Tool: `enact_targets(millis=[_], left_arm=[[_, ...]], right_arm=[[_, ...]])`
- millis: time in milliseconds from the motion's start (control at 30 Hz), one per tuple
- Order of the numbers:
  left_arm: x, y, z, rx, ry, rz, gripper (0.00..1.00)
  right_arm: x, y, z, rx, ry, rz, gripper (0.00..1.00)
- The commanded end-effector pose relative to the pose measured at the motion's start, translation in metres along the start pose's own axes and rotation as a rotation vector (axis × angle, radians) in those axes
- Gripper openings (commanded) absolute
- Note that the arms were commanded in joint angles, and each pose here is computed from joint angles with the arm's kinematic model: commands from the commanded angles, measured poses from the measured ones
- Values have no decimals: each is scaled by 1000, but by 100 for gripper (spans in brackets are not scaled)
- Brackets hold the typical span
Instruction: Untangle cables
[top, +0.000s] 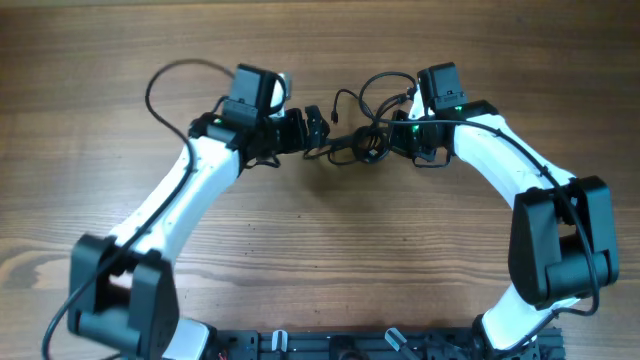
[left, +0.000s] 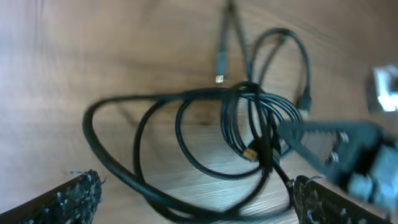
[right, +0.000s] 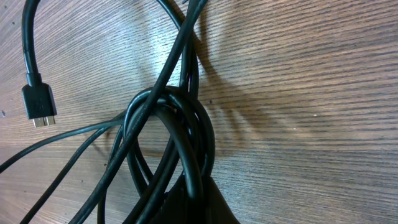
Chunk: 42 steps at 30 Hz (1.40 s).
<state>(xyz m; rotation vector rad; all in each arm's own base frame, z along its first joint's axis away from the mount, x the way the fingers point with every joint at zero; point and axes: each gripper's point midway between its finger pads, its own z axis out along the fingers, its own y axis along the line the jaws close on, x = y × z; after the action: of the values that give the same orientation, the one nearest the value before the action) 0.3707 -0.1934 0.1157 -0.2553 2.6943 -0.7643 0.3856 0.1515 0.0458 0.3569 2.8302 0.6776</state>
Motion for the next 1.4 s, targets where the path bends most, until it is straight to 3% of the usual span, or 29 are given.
enact_targets(millis=[0,267,400,567,733,933,1000,1067,1167,1300,1367], left_arm=[[9,-1,12,-17,37,-468,100],[17,-8,16,-23,51,-716,100],[24,-26,22,4,57,-712,99],[32,-33,31,-22,28,-664,81],[39,-24,45,-71,30,-709,73],[28,-1,54,-151,-67,-710,55],[26,-1,54,-148,-69,-708,43],[26,-1,53,-147,-70,-703,25],[20,-7,51,-119,-69,-579,4],[2,-38,27,51,-53,-239,4],[-8,-46,4,121,-65,-215,4]], right_arm=[[0,-3,6,23,7,0,5],[0,-4,6,26,5,-3,5],[0,-4,6,26,5,-12,5],[0,-4,6,26,5,-26,4],[0,-4,6,25,6,-26,5],[0,-4,6,26,7,-27,5],[0,-4,6,26,7,-27,4],[0,-4,6,26,7,-27,5],[0,-4,6,26,7,-25,5],[0,-5,6,30,4,-24,5],[-1,-7,6,40,-1,-22,5]])
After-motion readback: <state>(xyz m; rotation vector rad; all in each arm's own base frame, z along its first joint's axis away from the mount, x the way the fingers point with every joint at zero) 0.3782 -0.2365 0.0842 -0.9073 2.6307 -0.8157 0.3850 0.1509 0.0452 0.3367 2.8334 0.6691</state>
